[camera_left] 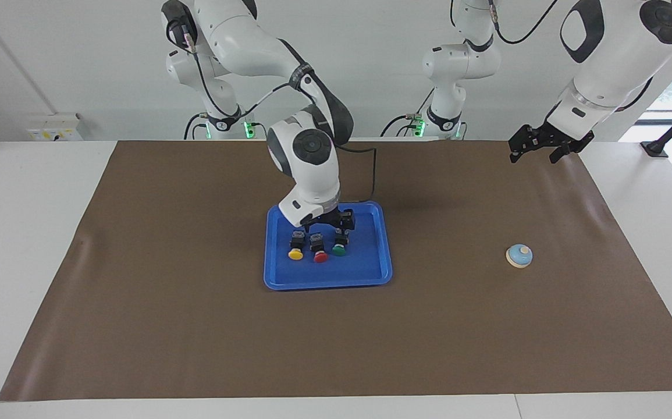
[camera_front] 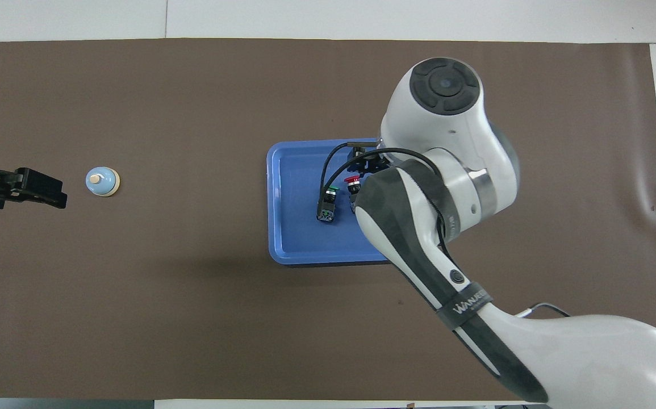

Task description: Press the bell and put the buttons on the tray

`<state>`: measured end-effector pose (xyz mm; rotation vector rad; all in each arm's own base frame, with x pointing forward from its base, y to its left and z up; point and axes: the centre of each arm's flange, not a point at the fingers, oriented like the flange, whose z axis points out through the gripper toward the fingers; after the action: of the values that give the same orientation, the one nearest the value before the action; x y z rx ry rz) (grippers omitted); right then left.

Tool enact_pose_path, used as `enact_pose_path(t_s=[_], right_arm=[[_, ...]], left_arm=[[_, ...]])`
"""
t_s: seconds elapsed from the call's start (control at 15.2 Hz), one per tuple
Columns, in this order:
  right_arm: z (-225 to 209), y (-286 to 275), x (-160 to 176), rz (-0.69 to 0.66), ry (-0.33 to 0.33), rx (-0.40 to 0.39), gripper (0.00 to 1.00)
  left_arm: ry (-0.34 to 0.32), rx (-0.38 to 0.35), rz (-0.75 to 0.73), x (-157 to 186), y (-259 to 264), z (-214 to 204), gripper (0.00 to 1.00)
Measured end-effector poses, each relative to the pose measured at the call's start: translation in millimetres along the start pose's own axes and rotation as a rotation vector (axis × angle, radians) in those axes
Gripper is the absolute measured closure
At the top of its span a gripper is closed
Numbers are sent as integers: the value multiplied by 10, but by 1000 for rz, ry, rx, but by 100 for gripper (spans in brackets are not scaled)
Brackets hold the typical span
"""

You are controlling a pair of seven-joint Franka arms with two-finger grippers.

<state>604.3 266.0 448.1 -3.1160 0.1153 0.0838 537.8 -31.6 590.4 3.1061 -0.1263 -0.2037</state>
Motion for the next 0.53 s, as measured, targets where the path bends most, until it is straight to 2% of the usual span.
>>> enact_pose_path(t_s=[0.26,0.53], right_arm=[[-768,1108,72,-83,16,-2,0],[-1331,1723,-139,-98,24,-8,0]], left_arm=[[0,0,0,0,0,0,0],[0,0,0,0,0,0,0]])
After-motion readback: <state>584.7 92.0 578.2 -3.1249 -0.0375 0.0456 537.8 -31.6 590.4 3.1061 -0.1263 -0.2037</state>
